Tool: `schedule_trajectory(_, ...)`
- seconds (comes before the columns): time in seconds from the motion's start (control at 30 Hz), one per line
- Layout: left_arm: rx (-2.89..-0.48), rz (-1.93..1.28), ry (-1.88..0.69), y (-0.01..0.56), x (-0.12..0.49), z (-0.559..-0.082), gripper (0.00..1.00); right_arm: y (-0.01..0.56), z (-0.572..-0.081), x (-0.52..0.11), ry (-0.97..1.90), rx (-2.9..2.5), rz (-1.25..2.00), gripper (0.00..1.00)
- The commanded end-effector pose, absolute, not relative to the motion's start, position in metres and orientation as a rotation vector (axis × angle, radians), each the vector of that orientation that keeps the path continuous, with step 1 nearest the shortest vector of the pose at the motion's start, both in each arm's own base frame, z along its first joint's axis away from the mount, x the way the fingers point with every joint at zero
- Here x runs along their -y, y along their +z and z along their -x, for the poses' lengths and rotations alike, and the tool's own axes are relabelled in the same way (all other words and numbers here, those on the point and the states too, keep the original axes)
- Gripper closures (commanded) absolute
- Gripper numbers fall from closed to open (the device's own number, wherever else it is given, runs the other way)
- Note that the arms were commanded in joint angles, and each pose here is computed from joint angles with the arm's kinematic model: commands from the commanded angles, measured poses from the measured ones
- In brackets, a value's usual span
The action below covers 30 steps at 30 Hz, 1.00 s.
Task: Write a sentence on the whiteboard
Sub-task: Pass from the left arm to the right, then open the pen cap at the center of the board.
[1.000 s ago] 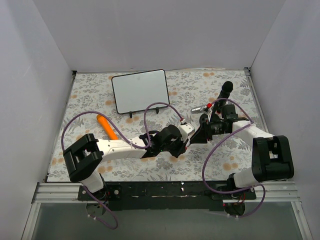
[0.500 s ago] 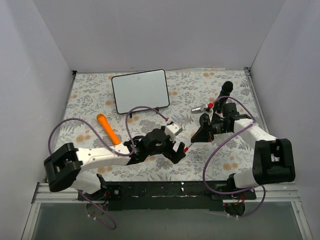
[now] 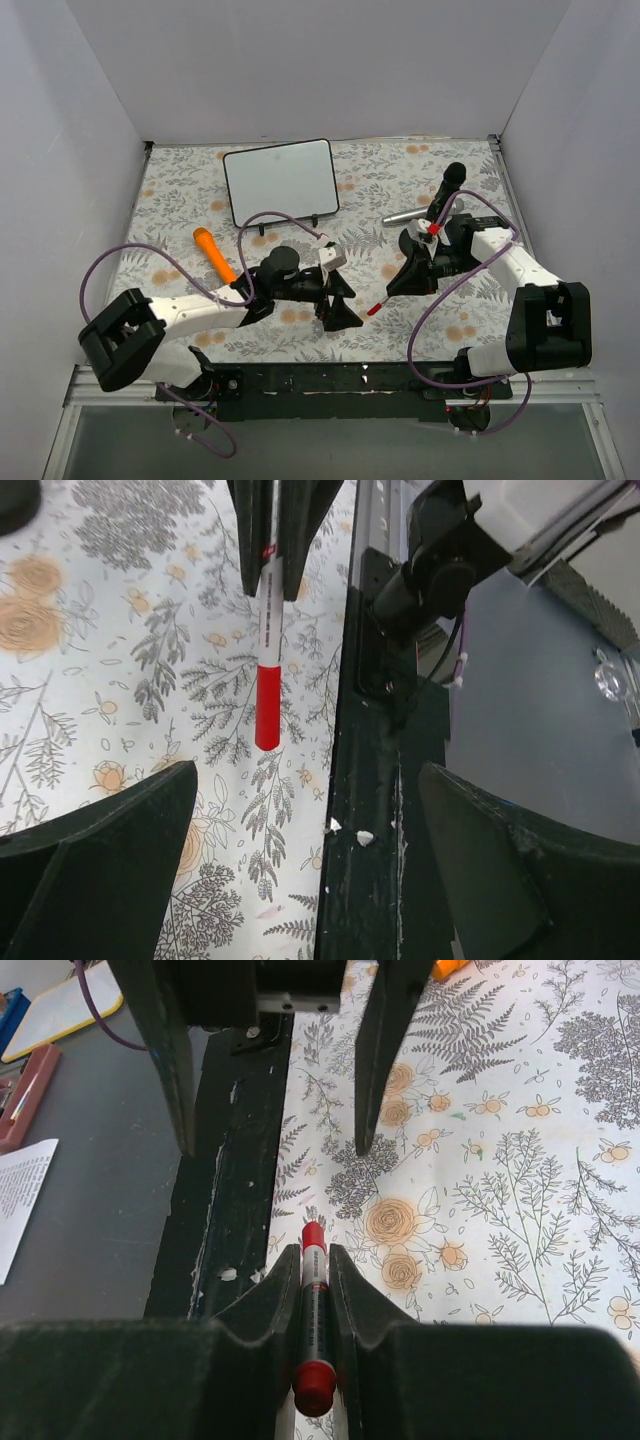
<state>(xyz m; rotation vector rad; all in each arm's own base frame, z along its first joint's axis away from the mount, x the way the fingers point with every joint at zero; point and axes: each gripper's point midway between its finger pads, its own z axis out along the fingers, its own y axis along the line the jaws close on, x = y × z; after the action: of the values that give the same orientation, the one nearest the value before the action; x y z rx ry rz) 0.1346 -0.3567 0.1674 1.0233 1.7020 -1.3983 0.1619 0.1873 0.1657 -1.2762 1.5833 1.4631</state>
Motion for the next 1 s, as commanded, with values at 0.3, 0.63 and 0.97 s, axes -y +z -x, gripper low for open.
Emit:
schedule_trajectory(0.3,-1.638,-1.256,-1.414,0.147,0.41,-0.135,0.24,0.182,-0.157,-0.192,1.469,-1.484,1.296,0.99)
schedule_trajectory(0.63,-1.695,-1.315,-1.417,0.132,0.423,-0.134,0.72,0.18,-0.155,-0.193,1.481,-1.49,1.302,0.99)
schedule_trajectory(0.97,-1.694,-1.361,-1.295,0.14,0.414,-0.142,1.0,0.173,-0.146,-0.193,1.456,-1.478,1.389,0.57)
